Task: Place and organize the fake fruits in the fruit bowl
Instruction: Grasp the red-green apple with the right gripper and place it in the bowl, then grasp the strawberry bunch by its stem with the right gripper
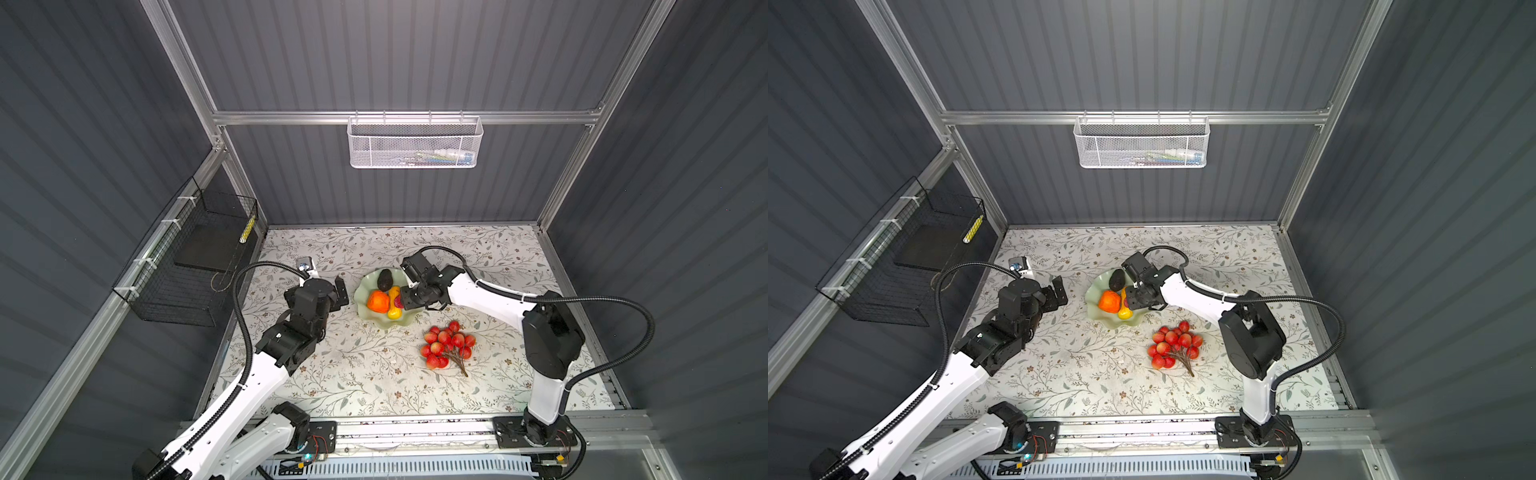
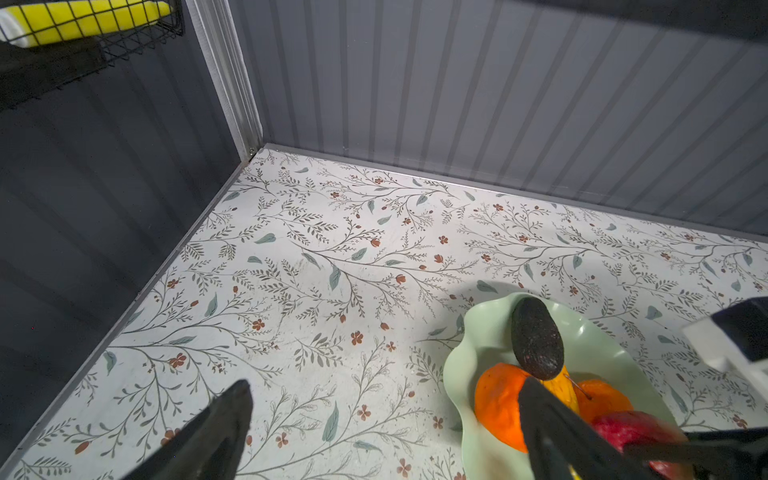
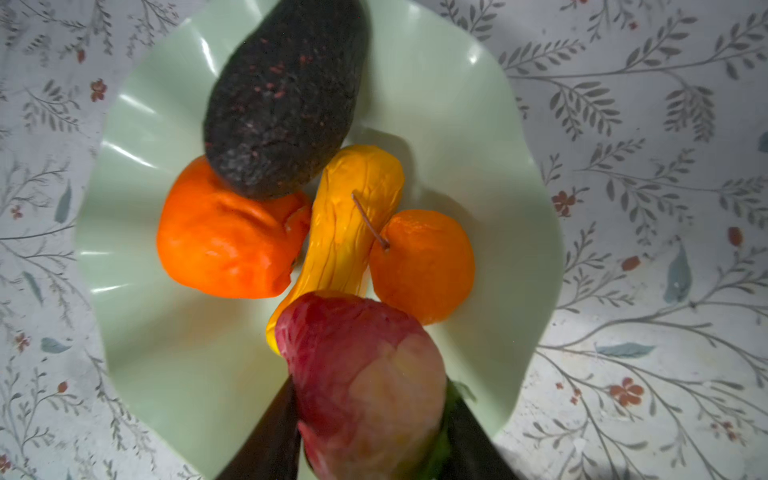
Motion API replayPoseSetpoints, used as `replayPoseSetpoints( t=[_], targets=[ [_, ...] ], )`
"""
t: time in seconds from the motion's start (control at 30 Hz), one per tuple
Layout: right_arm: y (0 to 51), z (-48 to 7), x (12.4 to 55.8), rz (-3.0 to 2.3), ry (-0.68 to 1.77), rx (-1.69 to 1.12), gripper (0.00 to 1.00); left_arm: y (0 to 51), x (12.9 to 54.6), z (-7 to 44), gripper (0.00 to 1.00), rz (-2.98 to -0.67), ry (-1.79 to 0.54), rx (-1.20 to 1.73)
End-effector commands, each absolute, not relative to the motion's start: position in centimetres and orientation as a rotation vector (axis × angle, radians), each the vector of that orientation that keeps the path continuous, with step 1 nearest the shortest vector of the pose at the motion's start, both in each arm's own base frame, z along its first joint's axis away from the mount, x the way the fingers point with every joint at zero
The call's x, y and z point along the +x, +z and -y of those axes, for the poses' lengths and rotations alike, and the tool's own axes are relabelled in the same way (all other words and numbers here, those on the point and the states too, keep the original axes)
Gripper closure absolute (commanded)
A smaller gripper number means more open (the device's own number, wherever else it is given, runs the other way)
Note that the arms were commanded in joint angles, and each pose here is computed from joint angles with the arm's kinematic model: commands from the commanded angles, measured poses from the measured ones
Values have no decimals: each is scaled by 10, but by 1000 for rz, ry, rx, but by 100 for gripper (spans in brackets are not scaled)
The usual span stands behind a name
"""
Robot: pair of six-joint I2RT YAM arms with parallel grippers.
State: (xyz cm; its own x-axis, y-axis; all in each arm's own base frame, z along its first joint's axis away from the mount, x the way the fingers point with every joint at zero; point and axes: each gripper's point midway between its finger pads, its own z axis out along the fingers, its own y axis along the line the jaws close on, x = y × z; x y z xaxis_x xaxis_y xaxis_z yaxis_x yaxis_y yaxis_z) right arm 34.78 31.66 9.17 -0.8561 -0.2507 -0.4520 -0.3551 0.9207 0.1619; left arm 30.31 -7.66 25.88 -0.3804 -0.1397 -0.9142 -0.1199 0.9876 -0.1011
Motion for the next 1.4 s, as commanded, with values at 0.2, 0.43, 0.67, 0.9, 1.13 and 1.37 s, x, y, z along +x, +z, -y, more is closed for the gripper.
replayPoseSetpoints(
  t=[0.2,0.43,0.67,0.9,1.13,1.37],
  targets=[
    [122,-314,357,-2568,339,-431,21,263,301,71,0,-1952,-18,-209],
    [180,-270,328,-2446,348,-339,15,260,301,73,0,-1949,-35,-212],
    [160,-191,245,-2515,305,-231,29,258,302,74,0,-1948,-39,-206],
    [98,-140,148,-2699,277,-90,34,255,304,76,0,-1958,-37,-203],
    [68,-148,137,-2714,341,-67,34,256,306,76,0,-1964,-24,-197],
    [45,-163,158,-2749,300,-46,37,260,304,73,0,-1953,-27,-212]
  ],
)
